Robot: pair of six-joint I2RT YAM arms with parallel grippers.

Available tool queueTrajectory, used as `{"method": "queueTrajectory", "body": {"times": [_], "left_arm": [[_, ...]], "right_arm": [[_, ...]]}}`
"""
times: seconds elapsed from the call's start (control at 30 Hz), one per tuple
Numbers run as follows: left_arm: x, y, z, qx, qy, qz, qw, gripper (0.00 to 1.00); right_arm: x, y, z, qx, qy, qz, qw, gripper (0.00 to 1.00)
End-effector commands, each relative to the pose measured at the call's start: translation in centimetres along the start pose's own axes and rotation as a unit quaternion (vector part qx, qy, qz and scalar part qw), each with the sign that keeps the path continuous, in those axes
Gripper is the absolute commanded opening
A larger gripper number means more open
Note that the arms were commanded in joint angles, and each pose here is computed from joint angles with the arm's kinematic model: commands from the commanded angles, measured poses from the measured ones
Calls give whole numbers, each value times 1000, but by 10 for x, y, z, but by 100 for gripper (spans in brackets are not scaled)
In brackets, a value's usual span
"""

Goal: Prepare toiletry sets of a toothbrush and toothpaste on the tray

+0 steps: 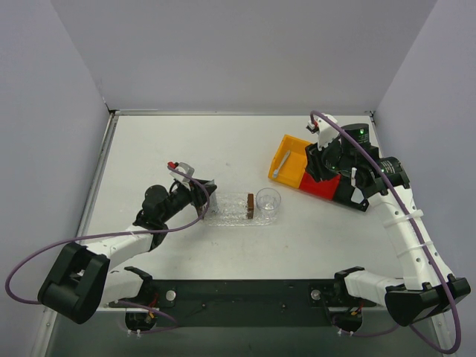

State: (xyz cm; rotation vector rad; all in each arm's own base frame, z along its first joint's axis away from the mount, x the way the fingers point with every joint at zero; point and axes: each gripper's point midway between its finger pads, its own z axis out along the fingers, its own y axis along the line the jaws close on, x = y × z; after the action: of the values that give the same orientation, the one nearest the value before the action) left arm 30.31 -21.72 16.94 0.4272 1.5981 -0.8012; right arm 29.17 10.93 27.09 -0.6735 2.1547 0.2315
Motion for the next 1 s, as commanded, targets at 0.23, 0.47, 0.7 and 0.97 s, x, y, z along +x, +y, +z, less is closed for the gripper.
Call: {"method": "queueTrajectory", "body": {"times": [0.23,0.47,0.7,0.97], "left_arm": [[-27,-3,4,14,-40,21,999,39],[-37,0,2,6,-49,23,998,53],[-52,-1,-3,2,-65,27,998,67],[-76,-10,-7,9,-77,31,996,77]], "right_arm": [[-3,-2,-5,7,-17,-2,1000,34],[5,-6,-3,17,-6,-6,1000,34],[14,-9,-2,26,3,-9,1000,34],[27,-22,-4,64,21,-10,998,34]]}}
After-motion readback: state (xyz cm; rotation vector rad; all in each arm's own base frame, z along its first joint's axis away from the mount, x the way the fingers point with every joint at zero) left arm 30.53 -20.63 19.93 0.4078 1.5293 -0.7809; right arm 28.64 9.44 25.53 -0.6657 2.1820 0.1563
